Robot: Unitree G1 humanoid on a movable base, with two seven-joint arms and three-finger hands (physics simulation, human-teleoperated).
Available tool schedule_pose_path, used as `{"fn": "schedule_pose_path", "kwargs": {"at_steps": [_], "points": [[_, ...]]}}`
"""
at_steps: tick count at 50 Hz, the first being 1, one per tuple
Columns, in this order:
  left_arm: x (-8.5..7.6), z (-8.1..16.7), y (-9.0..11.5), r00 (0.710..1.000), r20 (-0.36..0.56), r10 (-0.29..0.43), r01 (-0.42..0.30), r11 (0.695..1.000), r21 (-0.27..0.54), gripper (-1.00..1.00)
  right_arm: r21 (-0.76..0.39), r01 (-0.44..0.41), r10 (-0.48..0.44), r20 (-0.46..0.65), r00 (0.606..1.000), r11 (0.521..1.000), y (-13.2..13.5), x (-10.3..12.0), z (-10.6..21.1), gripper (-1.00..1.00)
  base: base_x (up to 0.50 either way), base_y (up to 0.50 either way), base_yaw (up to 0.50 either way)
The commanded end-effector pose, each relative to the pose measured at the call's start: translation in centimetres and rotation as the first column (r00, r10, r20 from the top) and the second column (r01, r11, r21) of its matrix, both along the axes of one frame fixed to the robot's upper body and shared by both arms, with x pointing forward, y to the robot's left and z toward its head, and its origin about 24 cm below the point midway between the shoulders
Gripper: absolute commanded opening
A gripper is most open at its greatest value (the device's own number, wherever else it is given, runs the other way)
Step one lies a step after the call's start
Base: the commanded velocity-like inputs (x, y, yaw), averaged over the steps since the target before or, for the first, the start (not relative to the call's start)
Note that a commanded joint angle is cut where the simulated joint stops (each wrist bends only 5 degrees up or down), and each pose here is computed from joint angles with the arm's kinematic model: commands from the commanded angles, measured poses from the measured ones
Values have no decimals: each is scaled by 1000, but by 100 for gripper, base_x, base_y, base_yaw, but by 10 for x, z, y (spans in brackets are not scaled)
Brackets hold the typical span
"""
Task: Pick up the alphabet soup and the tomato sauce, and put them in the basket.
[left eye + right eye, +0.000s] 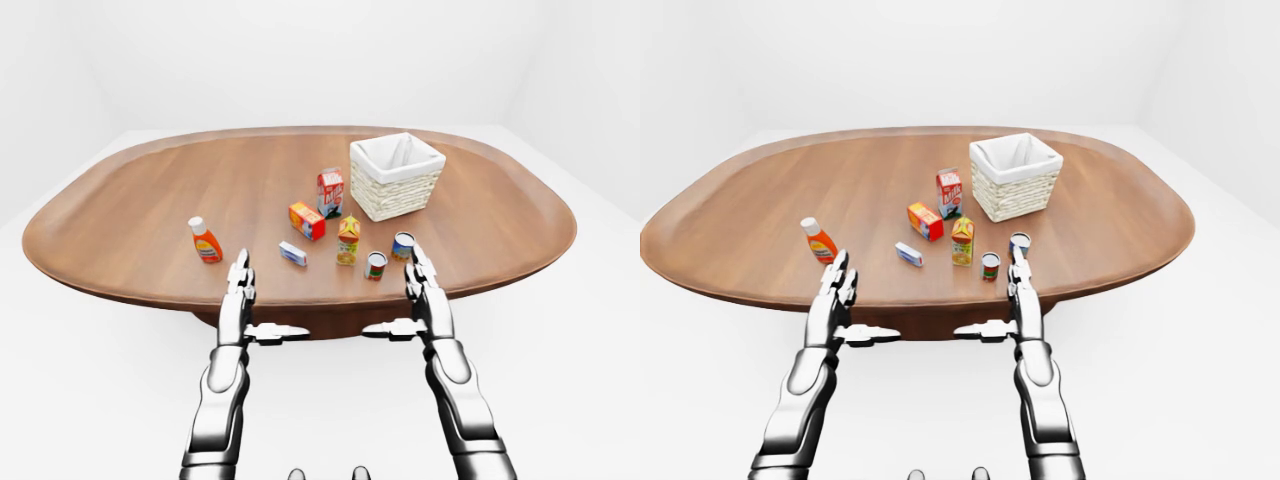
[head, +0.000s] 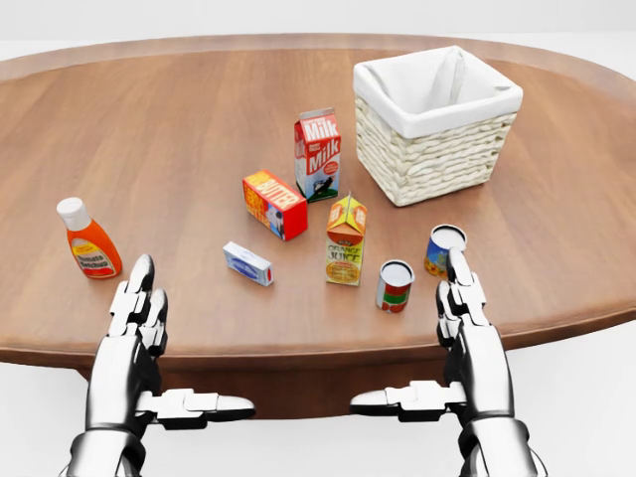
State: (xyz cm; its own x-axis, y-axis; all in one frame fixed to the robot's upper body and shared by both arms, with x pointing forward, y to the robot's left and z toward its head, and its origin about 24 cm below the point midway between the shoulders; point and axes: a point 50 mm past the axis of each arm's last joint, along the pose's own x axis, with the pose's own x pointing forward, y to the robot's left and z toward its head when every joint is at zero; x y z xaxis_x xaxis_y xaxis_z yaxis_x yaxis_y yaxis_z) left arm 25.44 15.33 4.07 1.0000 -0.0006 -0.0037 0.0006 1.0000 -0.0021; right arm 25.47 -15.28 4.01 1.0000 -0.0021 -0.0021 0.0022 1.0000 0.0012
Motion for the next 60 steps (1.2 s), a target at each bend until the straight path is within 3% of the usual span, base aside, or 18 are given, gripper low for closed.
{"fn": "schedule_pose_path", "kwargs": {"at_steps": [1,15,25,35,51,60], "points": [[1,-1,7,1000,-7,-1,1,1000,-4,100,1,7,-7,-5,1000,1000,-7,2,-3,100,0,0,0],[-1,4,7,1000,31,5,-5,1000,12,100,-1,16,-16,63,998,1000,-8,-2,3,100,0,0,0],[-18,30,2,983,184,9,-34,991,131,100,-2,32,-31,138,990,999,-10,-12,21,100,0,0,0],[-24,38,3,976,216,25,-64,983,174,100,-15,47,-43,182,982,999,-11,-18,31,100,0,0,0],[-40,63,4,940,333,72,-171,945,278,100,-15,73,-65,291,954,997,-13,-33,57,100,0,0,0],[-43,67,3,934,351,73,-183,940,289,100,-9,74,-67,320,945,997,-14,-37,64,100,0,0,0]]}}
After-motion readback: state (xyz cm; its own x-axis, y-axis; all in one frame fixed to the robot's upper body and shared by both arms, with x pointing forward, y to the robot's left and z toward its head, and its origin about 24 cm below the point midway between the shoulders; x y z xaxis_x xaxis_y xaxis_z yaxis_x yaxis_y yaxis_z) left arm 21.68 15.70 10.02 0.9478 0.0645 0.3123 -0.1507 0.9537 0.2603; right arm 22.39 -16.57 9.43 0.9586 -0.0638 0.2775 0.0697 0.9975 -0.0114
